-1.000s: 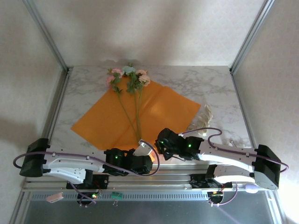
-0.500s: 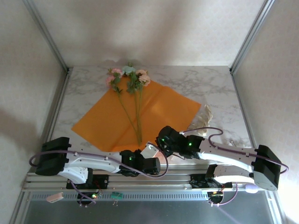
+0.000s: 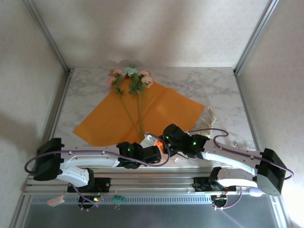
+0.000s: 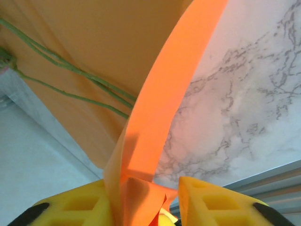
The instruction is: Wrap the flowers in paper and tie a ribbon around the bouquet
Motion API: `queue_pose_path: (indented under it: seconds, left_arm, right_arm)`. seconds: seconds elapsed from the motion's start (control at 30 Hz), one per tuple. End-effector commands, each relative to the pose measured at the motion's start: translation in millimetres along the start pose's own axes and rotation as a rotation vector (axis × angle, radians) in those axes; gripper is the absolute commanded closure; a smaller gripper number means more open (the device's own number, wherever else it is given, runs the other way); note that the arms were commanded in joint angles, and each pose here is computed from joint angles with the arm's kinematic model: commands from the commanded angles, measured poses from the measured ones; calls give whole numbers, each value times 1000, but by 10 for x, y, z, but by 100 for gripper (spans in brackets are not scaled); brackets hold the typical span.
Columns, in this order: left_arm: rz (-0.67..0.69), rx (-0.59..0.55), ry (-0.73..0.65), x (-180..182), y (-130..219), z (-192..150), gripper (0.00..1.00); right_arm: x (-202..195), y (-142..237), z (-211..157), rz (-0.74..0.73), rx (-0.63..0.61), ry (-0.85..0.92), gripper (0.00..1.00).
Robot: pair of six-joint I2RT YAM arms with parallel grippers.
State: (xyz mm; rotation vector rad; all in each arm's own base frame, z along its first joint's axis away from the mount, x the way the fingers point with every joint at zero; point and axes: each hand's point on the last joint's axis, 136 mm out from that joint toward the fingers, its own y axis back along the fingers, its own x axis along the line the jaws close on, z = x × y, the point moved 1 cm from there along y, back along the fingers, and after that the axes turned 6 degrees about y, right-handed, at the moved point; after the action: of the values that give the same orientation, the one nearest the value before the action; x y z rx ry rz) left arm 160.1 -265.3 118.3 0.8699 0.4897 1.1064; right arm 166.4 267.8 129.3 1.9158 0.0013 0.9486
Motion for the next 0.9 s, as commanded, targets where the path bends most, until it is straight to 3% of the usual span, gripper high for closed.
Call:
queue_pose_path:
  seconds: [0.0, 0.27, 0.5, 0.57, 0.7, 0.87]
  left_arm:
    - [-28, 28, -34, 64, 60, 135, 100]
    - [19, 57, -39, 273, -80, 439, 100]
    - [76, 51, 13, 507, -311, 679, 100]
    - [85, 57, 22, 553, -392, 714, 100]
    - [78, 44, 18, 569, -512, 850, 100]
    - [107, 13, -16, 590, -611, 1058, 100]
  right_arm:
    - [38, 109, 68, -37, -17, -124, 58]
    - [45, 366, 276, -90, -81, 245, 44]
    - [-18, 524, 478, -137, -162, 442, 42]
    - [-54, 467, 497, -144, -154, 472, 44]
    - [17, 158, 431, -111, -84, 502, 58]
    - [267, -176, 323, -58, -37, 516, 64]
